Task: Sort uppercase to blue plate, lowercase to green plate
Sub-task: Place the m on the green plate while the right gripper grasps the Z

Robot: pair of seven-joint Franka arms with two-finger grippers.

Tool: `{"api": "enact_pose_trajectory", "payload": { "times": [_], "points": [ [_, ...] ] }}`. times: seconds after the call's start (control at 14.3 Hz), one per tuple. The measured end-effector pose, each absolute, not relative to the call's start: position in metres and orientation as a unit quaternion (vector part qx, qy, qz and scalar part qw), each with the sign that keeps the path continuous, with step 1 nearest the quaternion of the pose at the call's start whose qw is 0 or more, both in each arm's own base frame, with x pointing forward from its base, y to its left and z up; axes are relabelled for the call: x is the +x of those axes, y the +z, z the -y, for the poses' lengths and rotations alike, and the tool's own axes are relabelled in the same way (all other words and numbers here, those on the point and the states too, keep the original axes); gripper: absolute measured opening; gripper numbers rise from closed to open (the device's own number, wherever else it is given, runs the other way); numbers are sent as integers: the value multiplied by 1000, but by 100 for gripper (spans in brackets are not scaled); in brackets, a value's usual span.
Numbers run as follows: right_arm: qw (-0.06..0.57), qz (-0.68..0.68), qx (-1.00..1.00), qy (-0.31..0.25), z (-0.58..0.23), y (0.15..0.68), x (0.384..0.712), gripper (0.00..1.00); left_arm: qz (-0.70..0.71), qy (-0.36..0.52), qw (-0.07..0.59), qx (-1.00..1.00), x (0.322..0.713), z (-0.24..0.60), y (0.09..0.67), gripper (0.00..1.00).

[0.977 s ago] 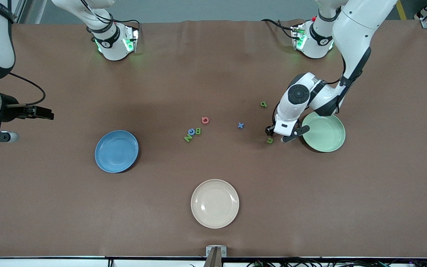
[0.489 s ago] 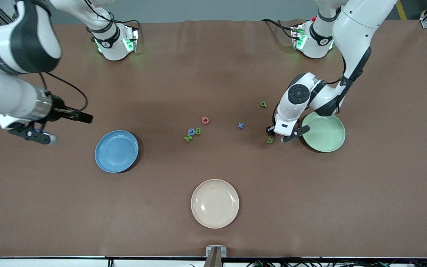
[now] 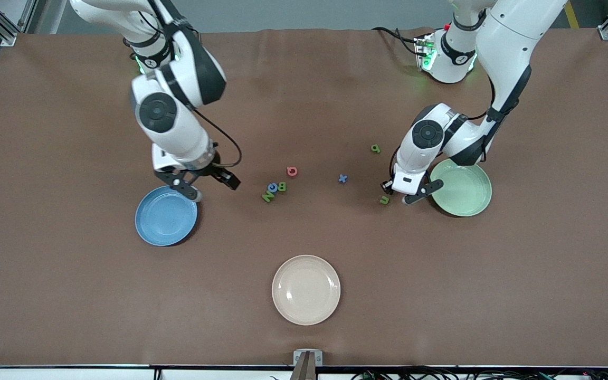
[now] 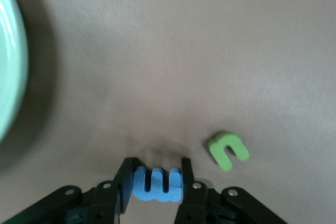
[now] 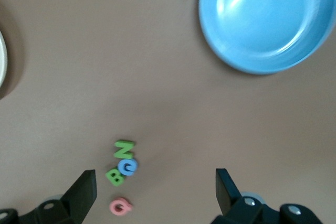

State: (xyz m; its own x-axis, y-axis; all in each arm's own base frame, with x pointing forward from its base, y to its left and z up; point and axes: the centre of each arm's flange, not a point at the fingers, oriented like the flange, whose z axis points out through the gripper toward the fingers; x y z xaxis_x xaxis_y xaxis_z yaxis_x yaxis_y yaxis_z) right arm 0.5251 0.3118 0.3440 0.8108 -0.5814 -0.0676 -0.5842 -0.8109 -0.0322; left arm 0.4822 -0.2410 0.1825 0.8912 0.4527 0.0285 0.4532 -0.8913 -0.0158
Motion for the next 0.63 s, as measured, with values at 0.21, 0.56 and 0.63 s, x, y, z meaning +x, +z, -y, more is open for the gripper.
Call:
{"api": "enact_pose_trajectory", "payload": {
  "times": [0.21, 0.56, 0.63],
  "points": [
    [40, -316, -948, 21, -343, 284, 521, 100, 219, -23, 38, -975, 491, 230, 213, 40],
    [31, -313, -949, 22, -359, 244, 516, 94, 149, -10, 57, -987, 497, 182, 247, 40],
    [30, -311, -950, 23, -365, 241, 513, 93, 133, 0, 55, -990, 499, 165, 249, 40]
  ]
}}
